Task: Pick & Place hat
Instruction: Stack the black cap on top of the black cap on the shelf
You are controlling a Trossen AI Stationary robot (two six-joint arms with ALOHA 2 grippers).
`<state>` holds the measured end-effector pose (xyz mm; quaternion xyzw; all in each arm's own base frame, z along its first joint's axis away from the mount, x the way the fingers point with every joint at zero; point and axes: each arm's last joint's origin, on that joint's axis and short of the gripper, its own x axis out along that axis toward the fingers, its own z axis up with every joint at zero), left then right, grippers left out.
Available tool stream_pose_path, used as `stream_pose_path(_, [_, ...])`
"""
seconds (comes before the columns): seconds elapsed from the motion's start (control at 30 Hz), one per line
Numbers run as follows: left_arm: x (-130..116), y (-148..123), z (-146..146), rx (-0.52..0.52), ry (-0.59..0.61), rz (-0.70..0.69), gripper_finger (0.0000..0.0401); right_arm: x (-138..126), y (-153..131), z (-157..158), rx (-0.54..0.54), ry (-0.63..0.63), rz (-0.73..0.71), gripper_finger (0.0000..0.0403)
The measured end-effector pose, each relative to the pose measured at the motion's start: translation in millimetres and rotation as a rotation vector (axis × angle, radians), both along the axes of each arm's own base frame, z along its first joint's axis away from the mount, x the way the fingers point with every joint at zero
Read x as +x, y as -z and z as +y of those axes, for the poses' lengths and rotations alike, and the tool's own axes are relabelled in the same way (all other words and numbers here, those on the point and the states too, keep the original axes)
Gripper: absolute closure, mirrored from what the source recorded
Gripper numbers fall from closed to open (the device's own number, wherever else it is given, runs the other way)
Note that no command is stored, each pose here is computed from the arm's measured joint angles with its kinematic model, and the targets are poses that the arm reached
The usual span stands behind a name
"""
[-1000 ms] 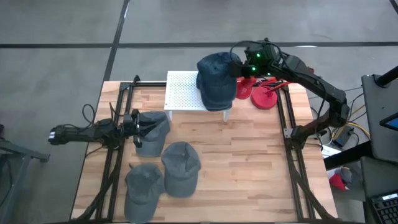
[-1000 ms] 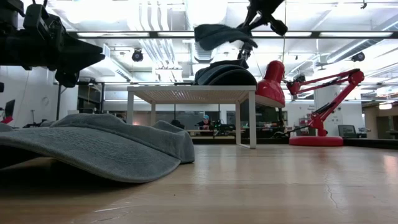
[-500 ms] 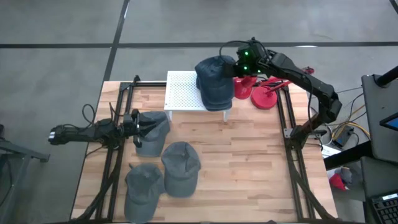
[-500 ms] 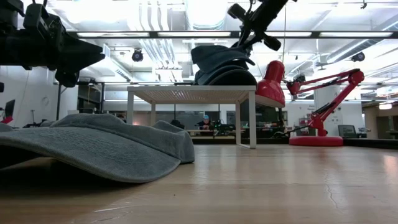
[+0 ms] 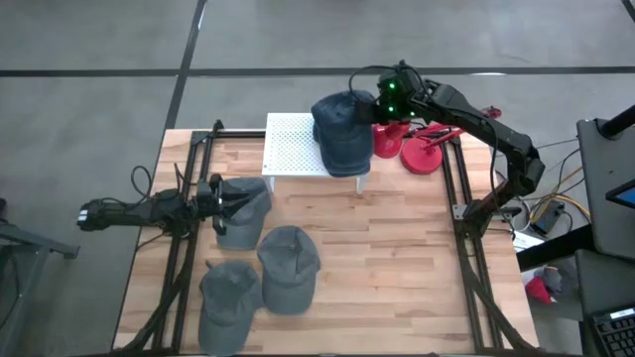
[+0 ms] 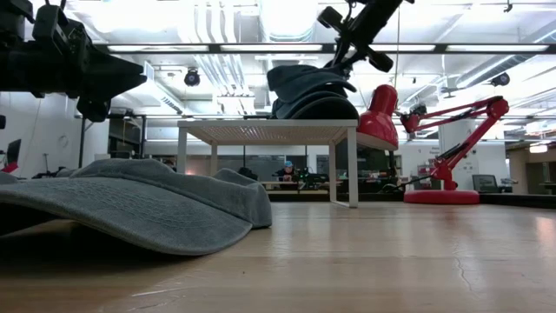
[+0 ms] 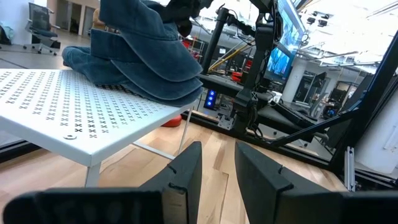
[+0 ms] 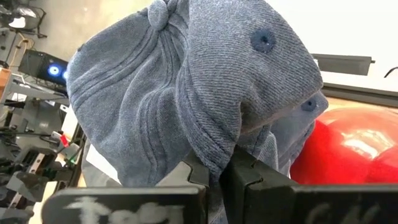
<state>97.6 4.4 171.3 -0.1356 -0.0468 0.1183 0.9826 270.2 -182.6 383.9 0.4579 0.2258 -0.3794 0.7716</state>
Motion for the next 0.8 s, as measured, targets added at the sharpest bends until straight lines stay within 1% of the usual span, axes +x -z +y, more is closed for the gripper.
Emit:
stream_pose_path(0.27, [0.0, 0.0, 0.0, 0.001, -0.001, 0.000, 0.0302, -1.8, 2.3, 1.5, 0.016, -0.009, 0.030, 0.0390])
stream_pose_path(0.53, [0.0, 0.0, 0.0, 0.002, -0.001, 0.000, 0.0302, -1.7, 2.4, 1.7, 0.017, -0.007, 0.030, 0.0387])
stream_pose_path(0.63, [0.0, 0.0, 0.0, 0.002, -0.001, 0.001, 0.0302, -1.8, 2.4, 1.7, 0.018, -0.005, 0.030, 0.0371])
stream_pose_path(0.8, [0.0, 0.0, 0.0, 0.002, -0.001, 0.001, 0.0302, -2.0, 2.3, 1.5, 0.017, 0.001, 0.030, 0.0328])
